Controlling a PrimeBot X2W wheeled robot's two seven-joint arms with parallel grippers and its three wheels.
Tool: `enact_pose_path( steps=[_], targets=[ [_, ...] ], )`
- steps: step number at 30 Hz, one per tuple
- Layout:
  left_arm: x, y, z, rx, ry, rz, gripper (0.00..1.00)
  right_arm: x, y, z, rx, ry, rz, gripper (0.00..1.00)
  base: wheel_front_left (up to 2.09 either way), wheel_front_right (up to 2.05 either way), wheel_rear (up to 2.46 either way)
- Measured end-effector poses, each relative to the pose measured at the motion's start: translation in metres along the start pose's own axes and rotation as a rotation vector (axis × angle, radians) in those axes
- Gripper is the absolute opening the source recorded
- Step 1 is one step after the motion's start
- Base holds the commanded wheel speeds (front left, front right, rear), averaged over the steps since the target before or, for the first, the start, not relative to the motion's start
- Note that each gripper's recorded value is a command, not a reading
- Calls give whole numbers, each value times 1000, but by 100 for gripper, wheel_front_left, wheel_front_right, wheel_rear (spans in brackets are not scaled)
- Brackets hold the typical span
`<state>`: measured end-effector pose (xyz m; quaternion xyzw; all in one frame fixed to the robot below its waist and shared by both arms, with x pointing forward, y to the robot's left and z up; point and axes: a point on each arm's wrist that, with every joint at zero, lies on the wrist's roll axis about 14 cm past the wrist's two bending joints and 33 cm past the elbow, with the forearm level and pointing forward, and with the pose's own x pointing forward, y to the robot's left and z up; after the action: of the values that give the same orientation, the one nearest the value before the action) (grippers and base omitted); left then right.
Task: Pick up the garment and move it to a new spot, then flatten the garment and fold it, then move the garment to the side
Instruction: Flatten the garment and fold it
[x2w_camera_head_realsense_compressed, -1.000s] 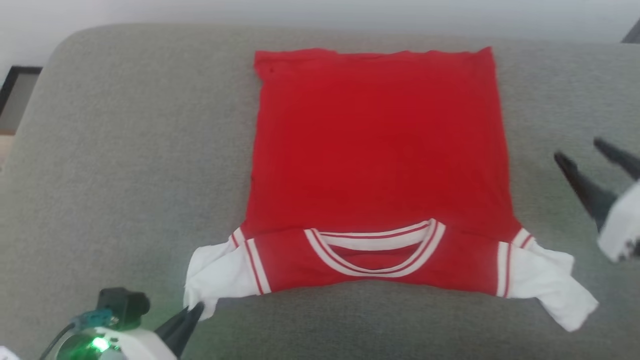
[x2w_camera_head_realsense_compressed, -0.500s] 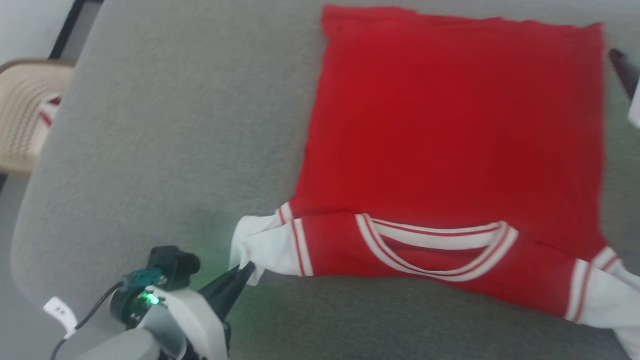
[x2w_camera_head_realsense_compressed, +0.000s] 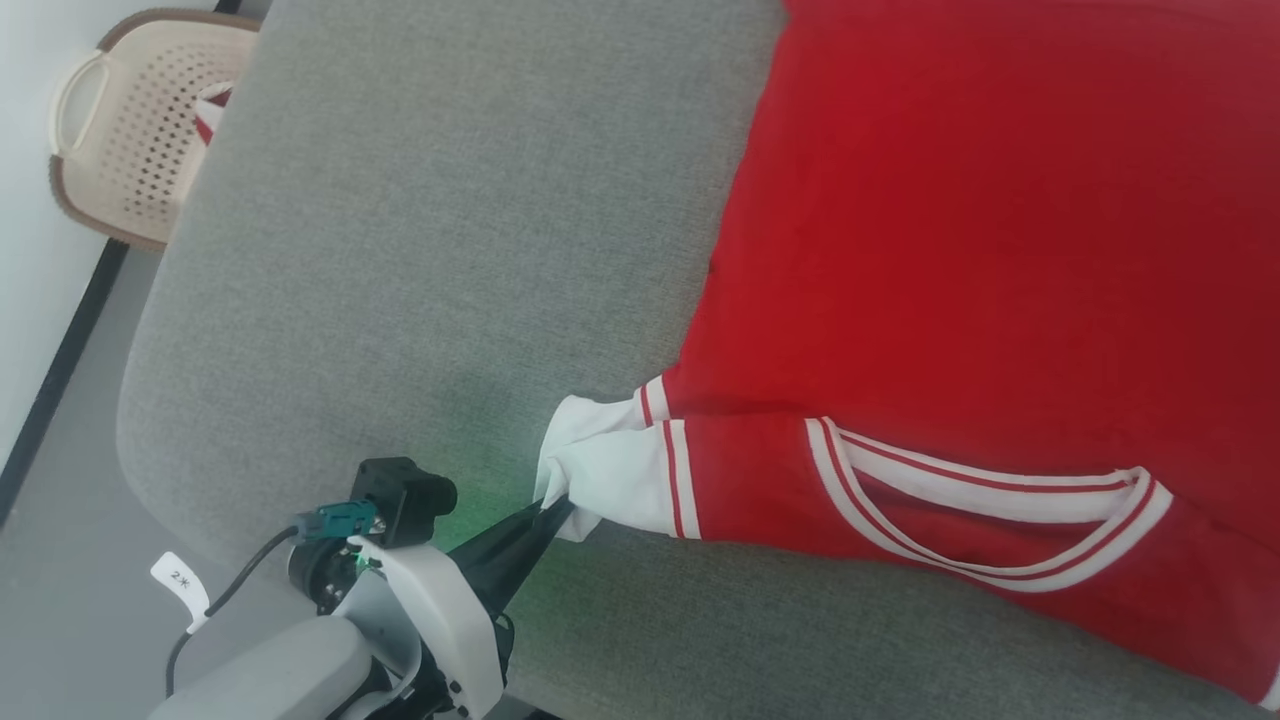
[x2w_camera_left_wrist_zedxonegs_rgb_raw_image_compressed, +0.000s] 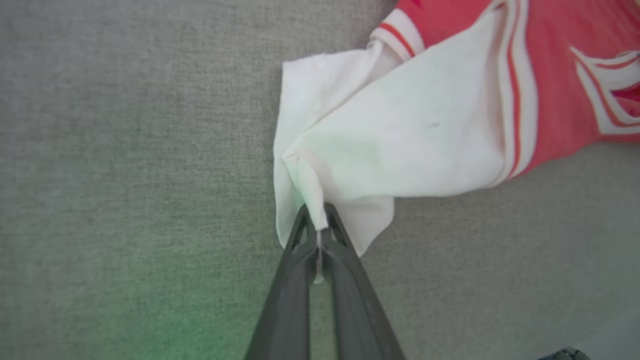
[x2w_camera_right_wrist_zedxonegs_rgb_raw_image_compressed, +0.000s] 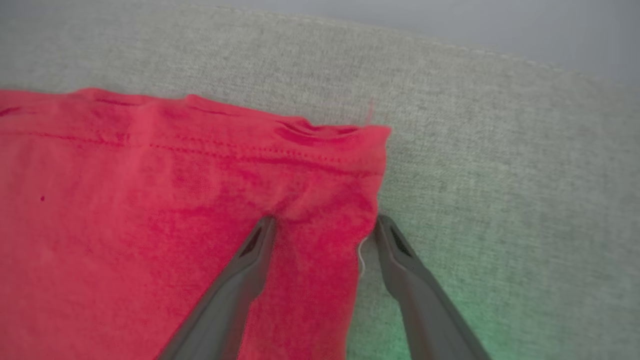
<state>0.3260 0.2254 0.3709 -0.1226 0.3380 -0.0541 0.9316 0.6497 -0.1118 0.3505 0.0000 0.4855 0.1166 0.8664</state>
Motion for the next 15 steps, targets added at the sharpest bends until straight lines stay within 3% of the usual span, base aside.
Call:
enact_pose_path(
  steps=[1,2,3,7,15],
  targets=[
    [0,1,-1,-2,3,3,0,1,1,-1,-2,24,-3,100,0,0,0],
    [1,2,-2,-3,3,6,0,2,2,-3,-9,51,-6,43,0,0,0],
    [1,3,-2,-3,2,4,0,2,3,-4,-18,70,-8,0,0,0,0],
    [5,5,-2,0,0,4,0,0,7,-8,-45,107,-15,0,0,0,0],
    [9,6,9,27,-26,-10,0,-20,15,-9,-99,32,4,0,0,0,0]
  ],
)
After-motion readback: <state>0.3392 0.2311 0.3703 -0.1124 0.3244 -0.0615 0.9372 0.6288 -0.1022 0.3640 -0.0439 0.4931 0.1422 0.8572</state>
